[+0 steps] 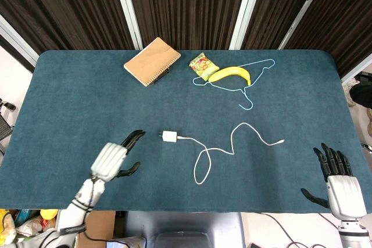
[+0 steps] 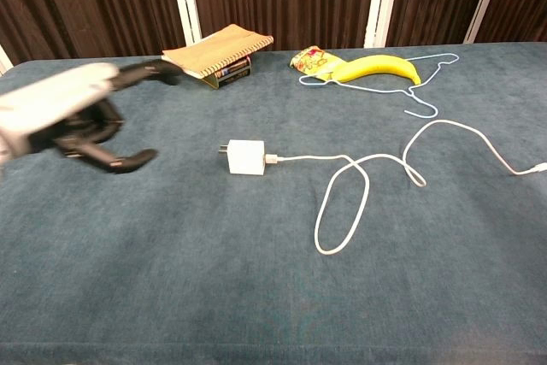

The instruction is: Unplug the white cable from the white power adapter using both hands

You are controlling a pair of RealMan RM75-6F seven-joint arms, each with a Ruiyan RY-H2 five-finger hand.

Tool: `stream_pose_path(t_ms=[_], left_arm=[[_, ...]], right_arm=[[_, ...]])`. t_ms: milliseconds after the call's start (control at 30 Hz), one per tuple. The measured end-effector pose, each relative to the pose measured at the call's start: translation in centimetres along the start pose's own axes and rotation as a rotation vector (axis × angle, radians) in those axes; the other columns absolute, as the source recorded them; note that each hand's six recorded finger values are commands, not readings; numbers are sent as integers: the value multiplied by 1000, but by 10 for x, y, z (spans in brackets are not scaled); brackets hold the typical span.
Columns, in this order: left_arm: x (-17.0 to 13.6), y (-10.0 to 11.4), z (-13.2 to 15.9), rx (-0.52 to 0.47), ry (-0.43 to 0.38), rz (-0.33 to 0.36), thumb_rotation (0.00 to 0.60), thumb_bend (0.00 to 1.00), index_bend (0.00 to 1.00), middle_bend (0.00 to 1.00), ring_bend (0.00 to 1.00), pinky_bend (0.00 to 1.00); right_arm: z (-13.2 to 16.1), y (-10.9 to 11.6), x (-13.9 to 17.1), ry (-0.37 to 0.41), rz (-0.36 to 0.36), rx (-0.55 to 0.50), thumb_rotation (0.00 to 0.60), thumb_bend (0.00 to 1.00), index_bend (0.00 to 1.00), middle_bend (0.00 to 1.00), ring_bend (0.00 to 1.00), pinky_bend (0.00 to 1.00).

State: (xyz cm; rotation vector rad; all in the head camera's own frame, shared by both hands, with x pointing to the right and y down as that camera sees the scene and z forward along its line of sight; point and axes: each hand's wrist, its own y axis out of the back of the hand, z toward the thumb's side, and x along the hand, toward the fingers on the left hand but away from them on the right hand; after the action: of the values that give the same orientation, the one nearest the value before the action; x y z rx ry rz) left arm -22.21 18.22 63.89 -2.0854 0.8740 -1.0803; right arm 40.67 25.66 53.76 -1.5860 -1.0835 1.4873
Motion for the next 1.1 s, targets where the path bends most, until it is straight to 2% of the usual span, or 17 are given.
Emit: stream_pose_path(t_ms=[267, 467, 733, 1100], left_arm=[[62, -44, 39, 55, 29, -61, 600, 382, 108, 109, 922, 1000], [92, -59, 56, 112, 35, -58, 600, 382, 117, 116, 925, 1000], [112, -71, 46, 161, 88, -66, 600, 382, 168, 162, 939, 1000], [118, -89, 25, 206, 125, -104, 600, 387, 243, 234, 947, 1000]], right_arm=[[-9, 1, -5, -35, 1, 0, 600, 243, 0, 0, 0, 0], [-14, 3, -7, -50, 5, -9, 600, 242, 0, 0, 0, 0], [-21, 7, -8, -68, -1, -16, 600, 242, 0, 0, 0, 0], [-24, 9, -7, -79, -9, -15, 600, 242, 0, 0, 0, 0]])
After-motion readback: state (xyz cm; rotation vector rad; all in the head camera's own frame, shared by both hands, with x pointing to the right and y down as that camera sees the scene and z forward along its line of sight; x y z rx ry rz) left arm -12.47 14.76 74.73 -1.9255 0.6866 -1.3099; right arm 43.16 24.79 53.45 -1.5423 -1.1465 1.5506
